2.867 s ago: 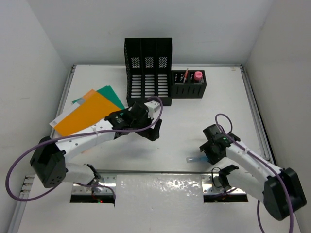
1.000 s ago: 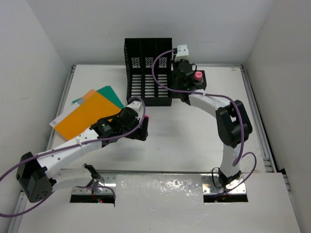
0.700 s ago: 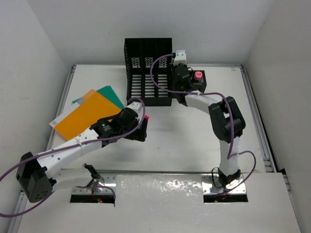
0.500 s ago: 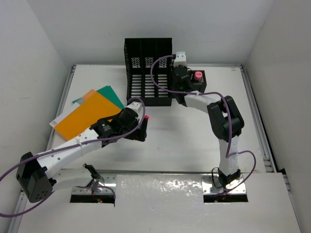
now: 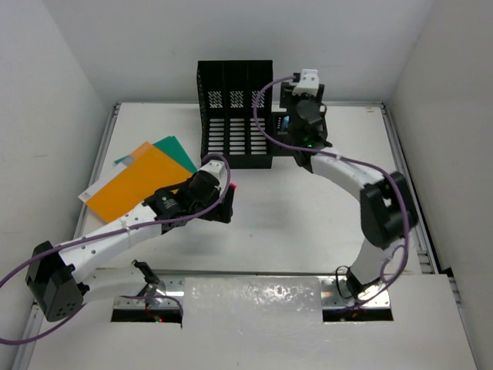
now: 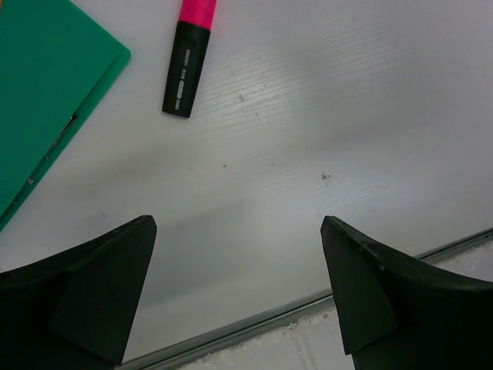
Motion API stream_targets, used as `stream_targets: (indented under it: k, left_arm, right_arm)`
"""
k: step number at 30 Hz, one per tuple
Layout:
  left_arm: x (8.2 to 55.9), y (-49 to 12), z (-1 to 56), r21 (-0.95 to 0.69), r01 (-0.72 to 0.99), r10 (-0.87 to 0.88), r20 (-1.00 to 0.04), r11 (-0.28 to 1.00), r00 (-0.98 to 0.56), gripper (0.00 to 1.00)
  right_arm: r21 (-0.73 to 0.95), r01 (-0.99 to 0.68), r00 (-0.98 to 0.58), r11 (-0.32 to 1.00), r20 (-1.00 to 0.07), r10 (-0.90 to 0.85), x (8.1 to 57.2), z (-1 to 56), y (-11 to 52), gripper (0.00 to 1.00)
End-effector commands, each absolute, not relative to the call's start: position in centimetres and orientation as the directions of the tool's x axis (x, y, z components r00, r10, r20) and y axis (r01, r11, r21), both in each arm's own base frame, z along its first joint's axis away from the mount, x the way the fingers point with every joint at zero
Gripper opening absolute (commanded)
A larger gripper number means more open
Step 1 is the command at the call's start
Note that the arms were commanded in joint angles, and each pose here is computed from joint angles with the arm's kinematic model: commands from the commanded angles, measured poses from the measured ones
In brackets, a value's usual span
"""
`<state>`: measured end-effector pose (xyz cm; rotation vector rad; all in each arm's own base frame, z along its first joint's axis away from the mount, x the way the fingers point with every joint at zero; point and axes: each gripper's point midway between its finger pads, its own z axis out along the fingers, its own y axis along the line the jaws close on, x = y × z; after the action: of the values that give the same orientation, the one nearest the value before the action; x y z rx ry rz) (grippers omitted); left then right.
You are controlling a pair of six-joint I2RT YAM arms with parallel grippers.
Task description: Organize the desk
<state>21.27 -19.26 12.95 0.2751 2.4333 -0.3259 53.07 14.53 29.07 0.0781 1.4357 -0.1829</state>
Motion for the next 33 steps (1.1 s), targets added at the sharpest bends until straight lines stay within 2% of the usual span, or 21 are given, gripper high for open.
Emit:
stream_targets:
  k: [1,2,4,5,6,11,18,23,29,33]
  left_arm:
    - [23.3,-19.9,14.7,-0.151,0.267,0.081,-0.715,0.952,-0.694,0.86]
    - [24.1,-20.0,14.7,-0.123,0.257,0.09,-0.723,0.959,-0.685,0.86]
    - [25.7,-19.1,14.5,-0.044,0.204,0.104,-0.746,0.978,-0.658,0.86]
    - [26.7,-19.4,14.0,0.004,0.208,0.143,-0.742,0.978,-0.655,0.86]
    - [27.4,-19.3,13.8,0.042,0.199,0.163,-0.744,0.979,-0.648,0.86]
    - [31.4,-21.4,11.6,0.166,0.23,0.276,-0.728,0.959,-0.628,0.86]
    - [35.5,-23.6,9.2,0.147,0.293,0.307,-0.706,0.945,-0.638,0.85]
    - [37.1,-23.8,6.4,0.121,0.322,0.317,-0.665,0.939,-0.676,0.77]
    - [37.4,-23.3,3.5,0.074,0.342,0.314,-0.611,0.937,-0.727,0.66]
    - [36.0,-22.3,2.0,0.07,0.357,0.33,-0.578,0.932,-0.747,0.65]
  right_arm:
    - [0.038,0.172,0.234,0.984,-0.972,-0.003,49.5,34.1,12.8,0.66]
    - [0.087,0.151,0.27,0.985,-0.962,0.043,47.9,36.2,12.2,0.66]
    - [0.103,0.119,0.214,0.988,-0.974,0.076,46.1,33.9,12.1,0.65]
    - [0.148,0.089,0.26,0.985,-0.958,0.12,44.6,36.7,11.7,0.65]
    - [0.128,0.071,0.172,0.989,-0.978,0.114,43.7,33.0,12.1,0.64]
    - [0.128,0.026,0.087,0.991,-0.988,0.126,39.1,30.4,11.6,0.64]
    - [0.047,0.133,0.025,0.99,-0.999,0.044,33.7,27.7,7.2,0.64]
    - [0.028,0.196,0.047,0.98,-0.999,0.019,31.4,28.2,4.6,0.65]
    - [-0.006,0.255,0.051,0.967,-0.998,-0.02,30.1,28.3,2.9,0.65]
    - [-0.011,0.285,0.051,0.959,-0.998,-0.026,29.7,28.2,2.2,0.65]
